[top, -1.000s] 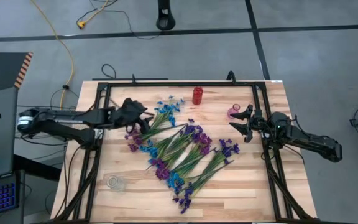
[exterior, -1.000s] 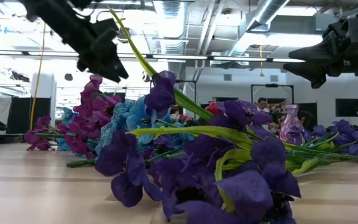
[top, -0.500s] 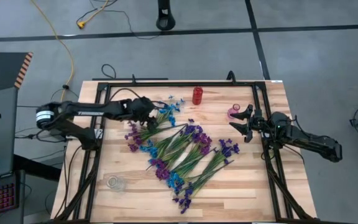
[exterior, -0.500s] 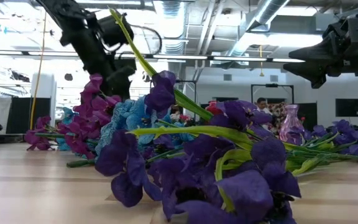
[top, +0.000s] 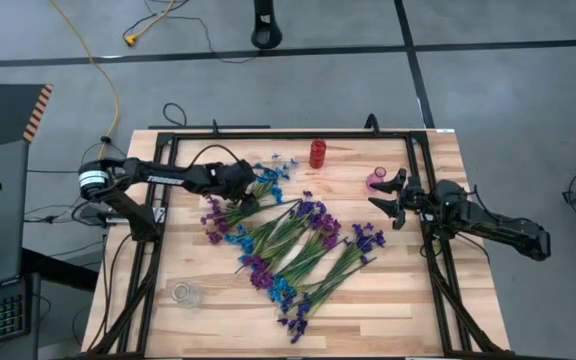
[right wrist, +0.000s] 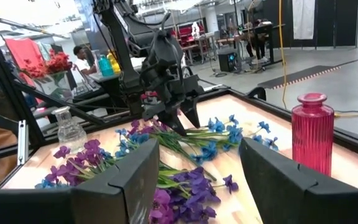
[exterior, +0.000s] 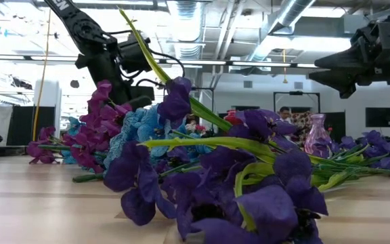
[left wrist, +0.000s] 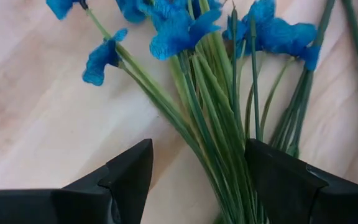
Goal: Sort flowers into vase by color
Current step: Put the top blue flowers into the red vase
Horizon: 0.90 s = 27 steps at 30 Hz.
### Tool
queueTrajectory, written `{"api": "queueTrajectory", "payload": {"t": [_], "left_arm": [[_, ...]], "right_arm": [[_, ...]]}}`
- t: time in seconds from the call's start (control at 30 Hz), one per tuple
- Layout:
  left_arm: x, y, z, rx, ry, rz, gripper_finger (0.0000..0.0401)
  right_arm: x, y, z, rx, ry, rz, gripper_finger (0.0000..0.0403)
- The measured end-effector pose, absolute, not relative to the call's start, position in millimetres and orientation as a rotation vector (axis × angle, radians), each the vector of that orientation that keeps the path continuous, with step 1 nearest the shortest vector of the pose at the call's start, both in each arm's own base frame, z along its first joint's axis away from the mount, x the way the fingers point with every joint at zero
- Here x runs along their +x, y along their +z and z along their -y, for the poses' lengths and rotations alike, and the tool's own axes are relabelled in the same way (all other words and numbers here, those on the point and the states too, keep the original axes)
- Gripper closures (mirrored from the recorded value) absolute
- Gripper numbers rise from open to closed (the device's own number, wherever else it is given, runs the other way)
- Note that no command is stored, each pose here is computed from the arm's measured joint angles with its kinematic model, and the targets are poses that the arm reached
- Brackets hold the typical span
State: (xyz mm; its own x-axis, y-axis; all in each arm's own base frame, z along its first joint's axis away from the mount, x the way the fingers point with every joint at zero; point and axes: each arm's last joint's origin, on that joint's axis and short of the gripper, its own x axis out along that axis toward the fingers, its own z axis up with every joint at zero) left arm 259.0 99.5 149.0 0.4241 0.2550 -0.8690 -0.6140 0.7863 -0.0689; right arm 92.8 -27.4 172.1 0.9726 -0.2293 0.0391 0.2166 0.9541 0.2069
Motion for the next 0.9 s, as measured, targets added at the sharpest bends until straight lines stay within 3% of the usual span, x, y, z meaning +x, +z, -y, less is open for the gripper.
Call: {"api": "queueTrajectory", "payload": {"t": [0.2, 0.67, 0.9], "left_arm": [[259, 150, -101, -0.413, 0.566, -0.984, 0.0214], [260, 152, -103, -0.429, 0.577, -0.950, 0.0384], [257, 152, -111, -0.475, 0.620, -0.931, 0.0397]], "right_arm": [[93, 172, 27, 0.204, -0.227, 0.060, 0.0150], [93, 172, 27, 0.203, -0.228, 0.057, 0.0150], [93, 172, 27, 0.203, -0.228, 0.057, 0.0150]]}}
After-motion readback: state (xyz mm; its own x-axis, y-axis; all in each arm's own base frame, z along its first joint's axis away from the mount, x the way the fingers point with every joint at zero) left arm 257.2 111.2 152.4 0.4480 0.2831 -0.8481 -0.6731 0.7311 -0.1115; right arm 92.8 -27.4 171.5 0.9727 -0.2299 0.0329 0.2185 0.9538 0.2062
